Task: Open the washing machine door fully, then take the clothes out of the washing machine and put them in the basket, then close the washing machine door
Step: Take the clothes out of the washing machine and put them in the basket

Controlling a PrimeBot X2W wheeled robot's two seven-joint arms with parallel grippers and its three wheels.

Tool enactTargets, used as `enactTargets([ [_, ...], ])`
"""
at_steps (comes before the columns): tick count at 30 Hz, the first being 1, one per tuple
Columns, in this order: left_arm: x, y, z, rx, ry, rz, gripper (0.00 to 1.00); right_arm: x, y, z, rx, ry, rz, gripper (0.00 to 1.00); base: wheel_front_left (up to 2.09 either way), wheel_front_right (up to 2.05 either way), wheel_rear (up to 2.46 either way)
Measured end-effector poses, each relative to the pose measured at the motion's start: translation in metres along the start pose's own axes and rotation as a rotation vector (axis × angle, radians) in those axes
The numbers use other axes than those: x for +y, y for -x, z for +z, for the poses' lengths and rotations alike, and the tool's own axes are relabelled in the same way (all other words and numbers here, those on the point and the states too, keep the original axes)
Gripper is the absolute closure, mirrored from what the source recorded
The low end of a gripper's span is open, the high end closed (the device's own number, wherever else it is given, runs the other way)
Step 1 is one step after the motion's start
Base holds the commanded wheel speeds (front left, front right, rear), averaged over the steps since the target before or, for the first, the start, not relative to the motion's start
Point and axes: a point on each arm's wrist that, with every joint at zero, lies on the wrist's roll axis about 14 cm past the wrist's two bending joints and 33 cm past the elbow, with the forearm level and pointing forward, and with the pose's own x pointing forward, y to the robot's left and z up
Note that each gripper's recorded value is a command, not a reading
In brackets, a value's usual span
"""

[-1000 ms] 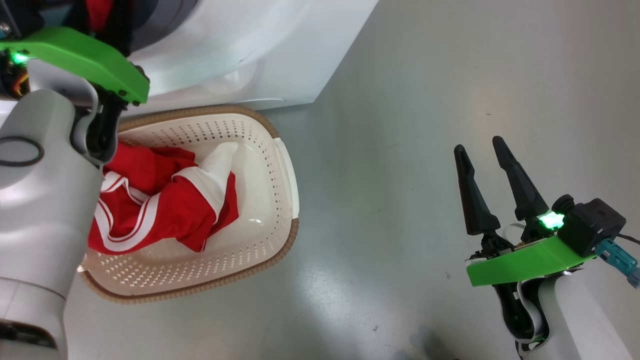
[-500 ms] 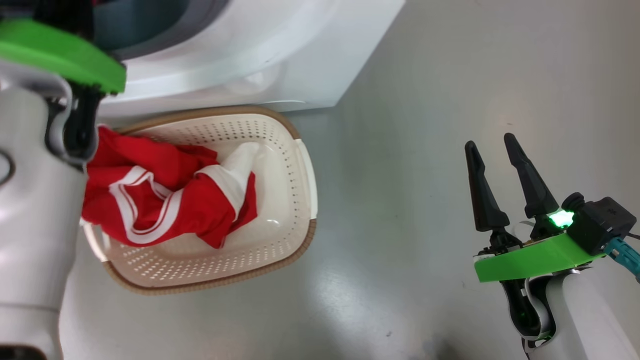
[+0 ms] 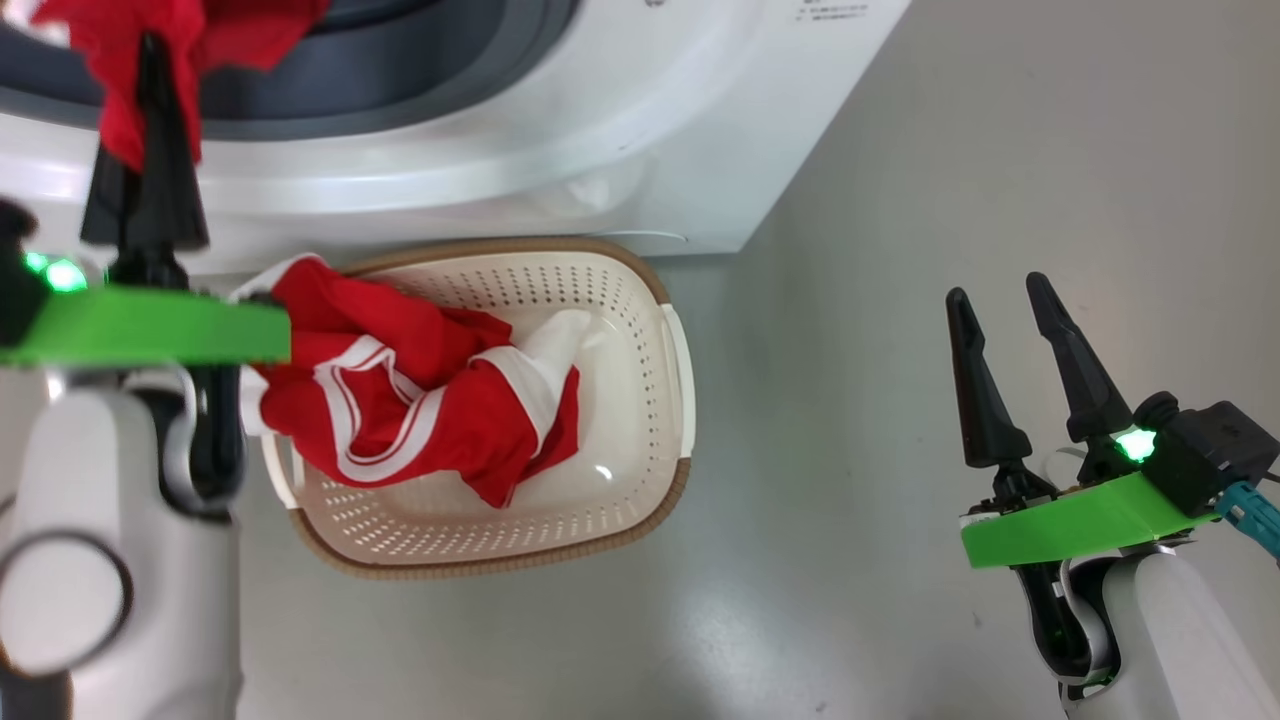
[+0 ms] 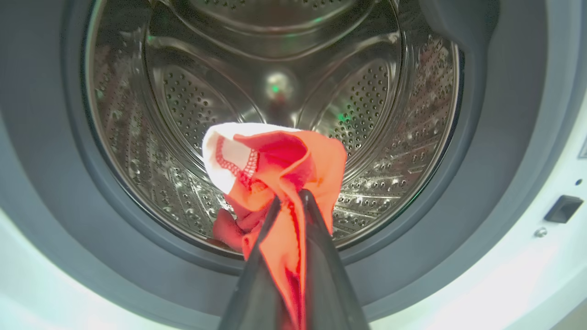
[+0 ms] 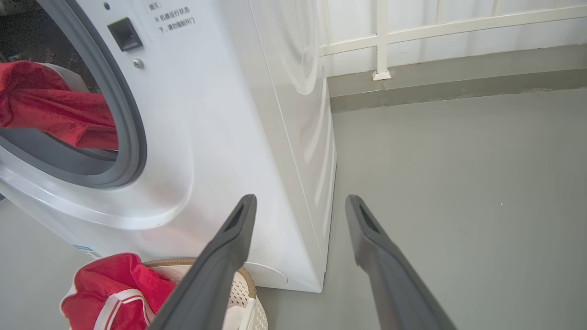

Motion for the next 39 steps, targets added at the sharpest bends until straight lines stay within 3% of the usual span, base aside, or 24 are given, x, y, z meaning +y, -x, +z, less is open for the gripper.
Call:
enactTargets([
  [14, -0.013, 0.057, 0.086, -0.241, -0.093, -0.02, 1.0, 0.013, 0.008, 0.007, -0.011, -0.005, 0.03, 0.0, 0.0, 0.0, 0.0],
  [22, -0.026, 0.069, 0.11, -0.315, -0.11, -0.054, 1.0, 0.01, 0.012, 0.007, -0.007, -0.003, 0.022, 0.0, 0.0, 0.0, 0.0],
  [28, -0.025, 0.072, 0.083, -0.234, -0.074, -0.052, 1.0, 0.01, 0.012, 0.005, -0.002, -0.003, 0.02, 0.0, 0.0, 0.0, 0.0],
  [39, -0.023, 0.09, -0.043, 0.134, -0.022, -0.047, 1.0, 0.002, 0.011, -0.009, 0.031, -0.001, 0.003, 0.0, 0.0, 0.0, 0.0],
])
